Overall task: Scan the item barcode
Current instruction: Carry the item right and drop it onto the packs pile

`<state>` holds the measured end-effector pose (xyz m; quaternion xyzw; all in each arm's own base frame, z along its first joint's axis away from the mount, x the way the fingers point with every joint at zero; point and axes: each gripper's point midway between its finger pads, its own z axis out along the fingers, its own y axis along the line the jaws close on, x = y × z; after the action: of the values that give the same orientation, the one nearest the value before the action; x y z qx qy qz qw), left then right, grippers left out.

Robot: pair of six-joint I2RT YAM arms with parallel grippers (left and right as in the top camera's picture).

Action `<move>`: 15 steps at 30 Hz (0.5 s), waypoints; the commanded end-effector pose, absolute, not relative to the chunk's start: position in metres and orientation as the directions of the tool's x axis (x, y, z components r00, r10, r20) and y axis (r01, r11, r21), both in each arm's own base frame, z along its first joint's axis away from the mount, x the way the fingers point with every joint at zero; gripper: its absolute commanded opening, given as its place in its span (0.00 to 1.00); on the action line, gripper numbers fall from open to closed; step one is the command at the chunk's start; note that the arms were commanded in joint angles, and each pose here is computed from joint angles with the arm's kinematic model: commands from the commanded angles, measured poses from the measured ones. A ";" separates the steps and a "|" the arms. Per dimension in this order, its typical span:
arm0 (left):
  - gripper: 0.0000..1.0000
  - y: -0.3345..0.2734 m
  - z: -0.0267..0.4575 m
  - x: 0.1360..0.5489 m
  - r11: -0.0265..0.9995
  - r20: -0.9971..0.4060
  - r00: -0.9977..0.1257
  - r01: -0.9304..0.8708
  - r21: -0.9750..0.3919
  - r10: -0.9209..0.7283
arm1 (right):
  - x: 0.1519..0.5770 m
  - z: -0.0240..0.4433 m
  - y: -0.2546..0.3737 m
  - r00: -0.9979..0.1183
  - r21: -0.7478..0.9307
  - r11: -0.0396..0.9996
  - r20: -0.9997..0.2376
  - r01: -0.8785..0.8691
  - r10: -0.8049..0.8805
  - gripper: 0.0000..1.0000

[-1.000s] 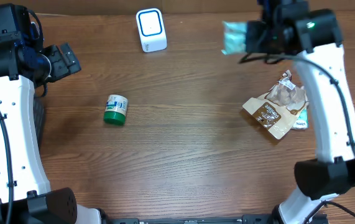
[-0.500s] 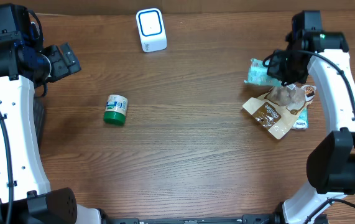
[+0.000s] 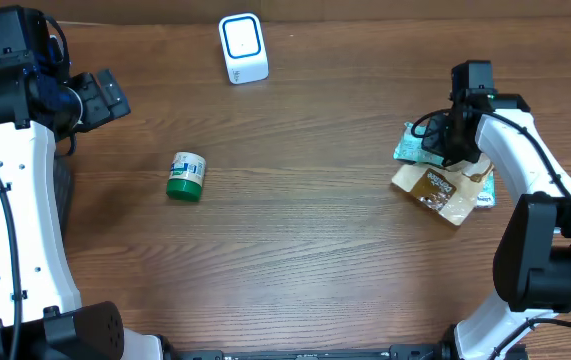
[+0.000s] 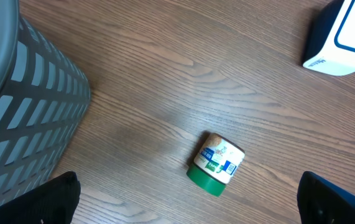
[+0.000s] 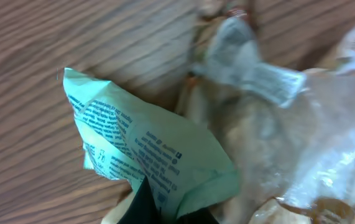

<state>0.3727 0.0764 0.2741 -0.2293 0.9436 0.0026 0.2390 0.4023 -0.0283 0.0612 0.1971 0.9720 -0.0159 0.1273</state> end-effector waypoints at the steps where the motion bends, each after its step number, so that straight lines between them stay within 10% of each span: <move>1: 1.00 0.077 0.270 0.373 0.899 -0.445 -0.790 -0.427 -0.092 -0.421 | 0.398 0.060 -0.048 -0.867 -0.048 0.894 -0.275 0.445 0.416 0.08; 8: 0.99 0.077 0.270 0.373 0.899 -0.445 -0.790 -0.428 -0.091 -0.421 | 0.392 0.058 -0.049 -0.870 -0.056 0.891 -0.256 0.450 0.422 0.15; 15: 0.99 0.077 0.270 0.373 0.900 -0.445 -0.791 -0.426 -0.092 -0.420 | 0.388 0.059 -0.049 -0.872 -0.063 0.890 -0.239 0.452 0.427 0.49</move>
<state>0.3726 0.0763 0.2740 -0.2294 0.9436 0.0024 0.2388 0.3904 -0.0442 0.0589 0.2229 0.9671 -0.0508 0.1115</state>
